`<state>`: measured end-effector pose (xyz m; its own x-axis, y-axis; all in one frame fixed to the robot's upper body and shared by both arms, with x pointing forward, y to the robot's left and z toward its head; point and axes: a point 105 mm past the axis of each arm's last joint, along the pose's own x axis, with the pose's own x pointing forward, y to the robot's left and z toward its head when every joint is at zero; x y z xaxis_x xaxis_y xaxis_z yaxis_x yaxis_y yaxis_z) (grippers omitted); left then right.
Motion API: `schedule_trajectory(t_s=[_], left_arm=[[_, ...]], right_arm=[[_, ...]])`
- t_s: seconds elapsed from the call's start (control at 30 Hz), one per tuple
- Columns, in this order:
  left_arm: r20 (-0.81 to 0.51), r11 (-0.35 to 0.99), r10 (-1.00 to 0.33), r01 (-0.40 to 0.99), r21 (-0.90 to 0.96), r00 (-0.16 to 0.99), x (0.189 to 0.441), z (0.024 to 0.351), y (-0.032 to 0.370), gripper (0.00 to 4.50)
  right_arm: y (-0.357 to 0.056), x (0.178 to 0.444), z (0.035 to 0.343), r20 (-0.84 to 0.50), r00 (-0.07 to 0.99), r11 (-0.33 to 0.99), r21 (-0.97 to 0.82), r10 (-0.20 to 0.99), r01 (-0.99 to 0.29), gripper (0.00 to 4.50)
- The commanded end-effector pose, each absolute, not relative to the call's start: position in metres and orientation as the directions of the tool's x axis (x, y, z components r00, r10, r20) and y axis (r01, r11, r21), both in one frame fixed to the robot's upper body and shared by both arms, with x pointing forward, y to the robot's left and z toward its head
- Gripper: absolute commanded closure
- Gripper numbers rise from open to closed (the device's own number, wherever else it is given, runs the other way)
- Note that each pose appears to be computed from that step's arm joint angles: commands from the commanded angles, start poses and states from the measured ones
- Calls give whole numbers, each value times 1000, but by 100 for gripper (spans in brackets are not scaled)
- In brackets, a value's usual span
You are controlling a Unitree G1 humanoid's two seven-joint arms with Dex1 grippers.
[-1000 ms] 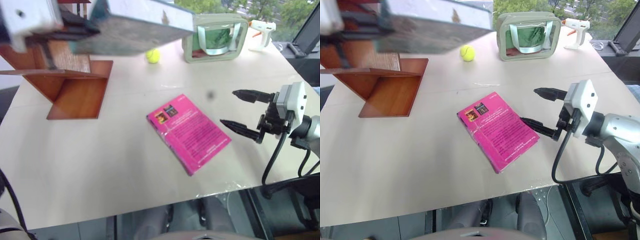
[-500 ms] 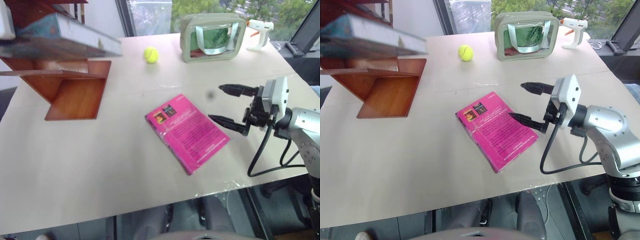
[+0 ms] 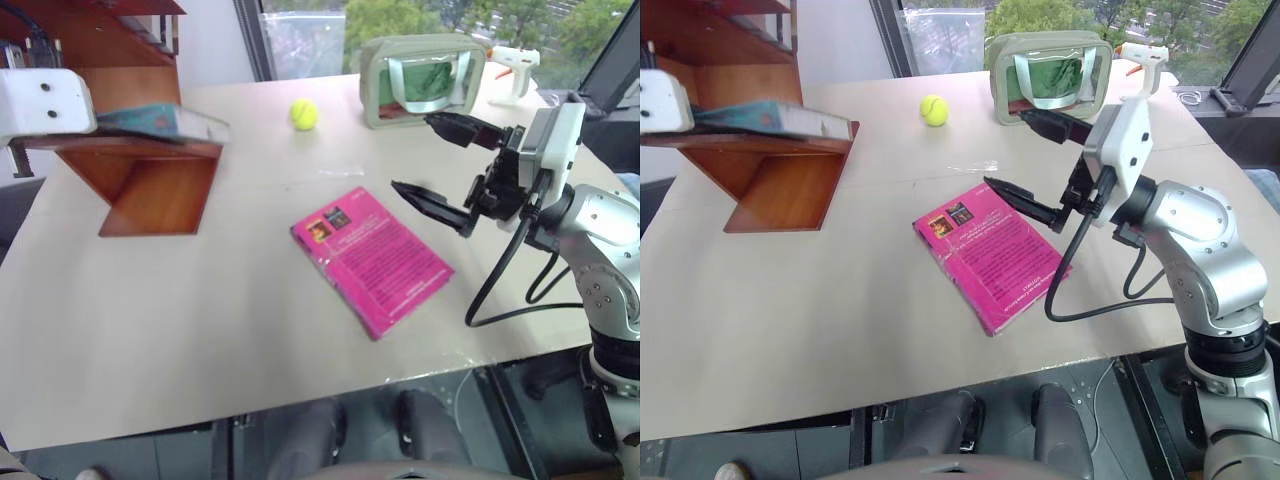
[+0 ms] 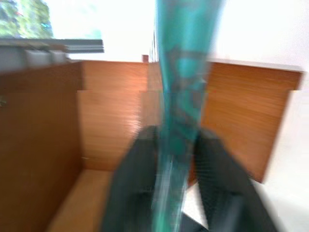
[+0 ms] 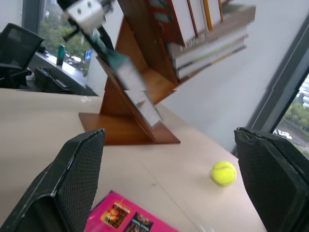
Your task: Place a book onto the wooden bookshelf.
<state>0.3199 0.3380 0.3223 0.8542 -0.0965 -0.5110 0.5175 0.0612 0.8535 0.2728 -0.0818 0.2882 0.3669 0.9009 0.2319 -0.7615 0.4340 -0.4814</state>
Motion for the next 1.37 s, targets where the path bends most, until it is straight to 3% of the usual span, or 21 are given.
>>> schedule_trajectory(t_s=[0.03, 0.2, 0.37, 0.47, 0.57, 0.67, 0.77, 0.87, 0.93, 1.07, 1.37], left_arm=[[-401, 112, -195, 426, 898, 895, 309, 346, 328, 177], [-281, 278, -427, 421, 863, 859, 274, 372, 299, 177], [-196, 374, -702, 589, 716, 685, 230, 371, 241, 177], [-158, 391, -817, 734, 555, 554, 214, 355, 206, 177], [-83, 392, -876, 801, 454, 475, 221, 329, 173, 177], [41, 454, -881, 816, 357, 472, 242, 298, 143, 177], [139, 558, -830, 807, 194, 540, 273, 263, 124, 173], [126, 649, -760, 757, 77, 638, 296, 213, 121, 97], [95, 714, -700, 694, 89, 708, 303, 195, 132, 5], [57, 752, -653, 637, 172, 755, 297, 184, 162, 5], [-138, 739, -606, 619, 264, 783, 263, 173, 238, 5]], right_arm=[[-80, 266, 298, 250, 329, 413, -503, 911, -759, 14], [-87, 269, 298, 235, 313, 391, -492, 920, -778, 14], [-96, 276, 300, 204, 314, 374, -483, 927, -792, 14], [-99, 276, 299, 177, 319, 364, -479, 931, -799, 14], [-102, 276, 292, 135, 345, 367, -451, 929, -813, 14], [-110, 281, 279, 88, 443, 432, -448, 892, -783, 14], [-124, 289, 257, 15, 570, 522, -423, 821, -741, 7], [-144, 288, 223, -64, 672, 601, -391, 738, -697, 0], [-155, 280, 210, -97, 706, 626, -392, 701, -675, 0], [-185, 260, 195, -145, 775, 687, -384, 615, -617, 0], [-220, 212, 181, -250, 813, 731, -356, 526, -582, 0]])
